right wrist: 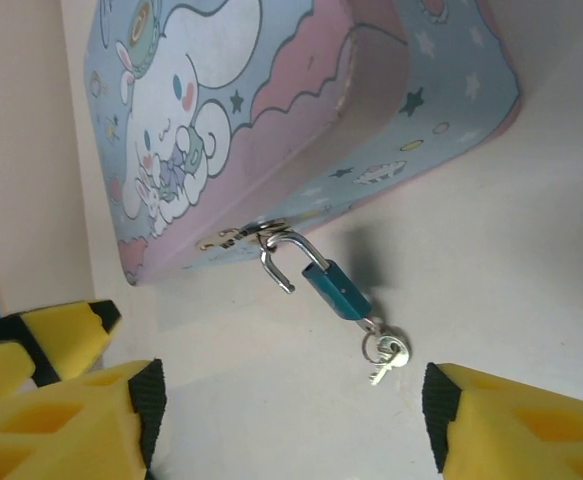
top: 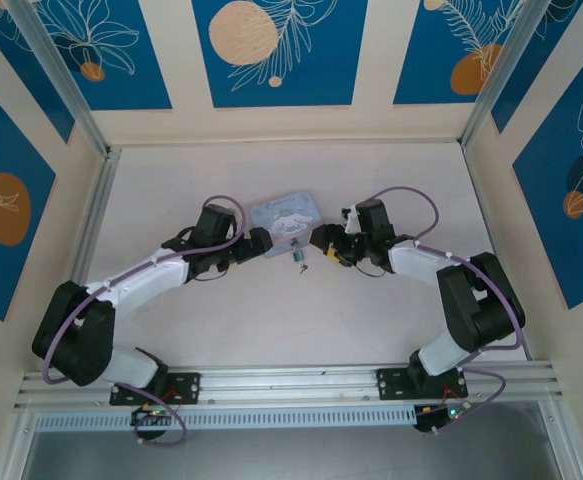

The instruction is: Unlock the padlock with the key

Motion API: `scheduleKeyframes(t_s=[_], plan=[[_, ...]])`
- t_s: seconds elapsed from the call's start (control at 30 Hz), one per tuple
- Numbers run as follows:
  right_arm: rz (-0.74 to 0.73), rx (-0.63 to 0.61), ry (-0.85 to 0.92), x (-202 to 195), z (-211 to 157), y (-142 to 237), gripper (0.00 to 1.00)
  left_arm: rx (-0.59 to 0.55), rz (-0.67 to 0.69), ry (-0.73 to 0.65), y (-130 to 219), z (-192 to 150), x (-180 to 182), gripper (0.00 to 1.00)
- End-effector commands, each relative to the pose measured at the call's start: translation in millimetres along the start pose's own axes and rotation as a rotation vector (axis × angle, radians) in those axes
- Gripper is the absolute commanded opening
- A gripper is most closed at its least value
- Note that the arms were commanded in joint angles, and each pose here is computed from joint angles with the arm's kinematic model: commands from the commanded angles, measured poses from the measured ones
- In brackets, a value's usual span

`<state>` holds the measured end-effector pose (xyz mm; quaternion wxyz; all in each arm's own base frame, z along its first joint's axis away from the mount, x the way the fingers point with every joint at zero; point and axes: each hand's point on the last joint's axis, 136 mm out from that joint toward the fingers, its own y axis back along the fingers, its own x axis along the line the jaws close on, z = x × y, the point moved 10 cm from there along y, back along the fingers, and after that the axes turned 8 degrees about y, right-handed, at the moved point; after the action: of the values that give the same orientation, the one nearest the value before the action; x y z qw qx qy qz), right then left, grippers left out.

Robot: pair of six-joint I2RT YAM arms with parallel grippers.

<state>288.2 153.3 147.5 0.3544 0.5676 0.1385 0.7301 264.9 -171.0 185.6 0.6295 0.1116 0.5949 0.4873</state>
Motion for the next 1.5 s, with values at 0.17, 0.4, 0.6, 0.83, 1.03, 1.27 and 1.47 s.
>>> scheduleKeyframes(t_s=[0.17, 0.4, 0.6, 0.83, 1.03, 1.27, 1.47], plan=[[-0.049, 0.047, 0.226, 0.9, -8.6, -15.3, 0.46, 0.017, -0.054, 0.026, -3.9, 9.7, -14.8, 1.00], [-0.089, 0.083, 0.307, 4.9, -20.2, -39.1, 0.44, 0.039, -0.057, 0.011, -5.9, 10.9, -18.5, 1.00], [-0.165, 0.098, 0.343, 2.3, -24.2, -52.3, 0.47, 0.053, -0.052, 0.010, -8.8, 9.9, -16.9, 1.00], [-0.206, 0.109, 0.354, -4.5, -21.9, -62.1, 0.46, 0.059, -0.055, 0.011, -10.4, 9.8, -16.4, 1.00], [-0.190, 0.121, 0.350, -3.4, -19.3, -68.5, 0.45, 0.066, -0.053, 0.009, -12.1, 10.3, -17.2, 1.00], [-0.169, 0.130, 0.345, -1.3, -19.6, -71.1, 0.39, 0.062, -0.055, 0.011, -13.9, 13.6, -20.0, 1.00], [-0.154, 0.132, 0.334, -1.1, -20.4, -73.0, 0.39, 0.065, -0.055, 0.012, -17.0, 15.3, -21.4, 1.00]])
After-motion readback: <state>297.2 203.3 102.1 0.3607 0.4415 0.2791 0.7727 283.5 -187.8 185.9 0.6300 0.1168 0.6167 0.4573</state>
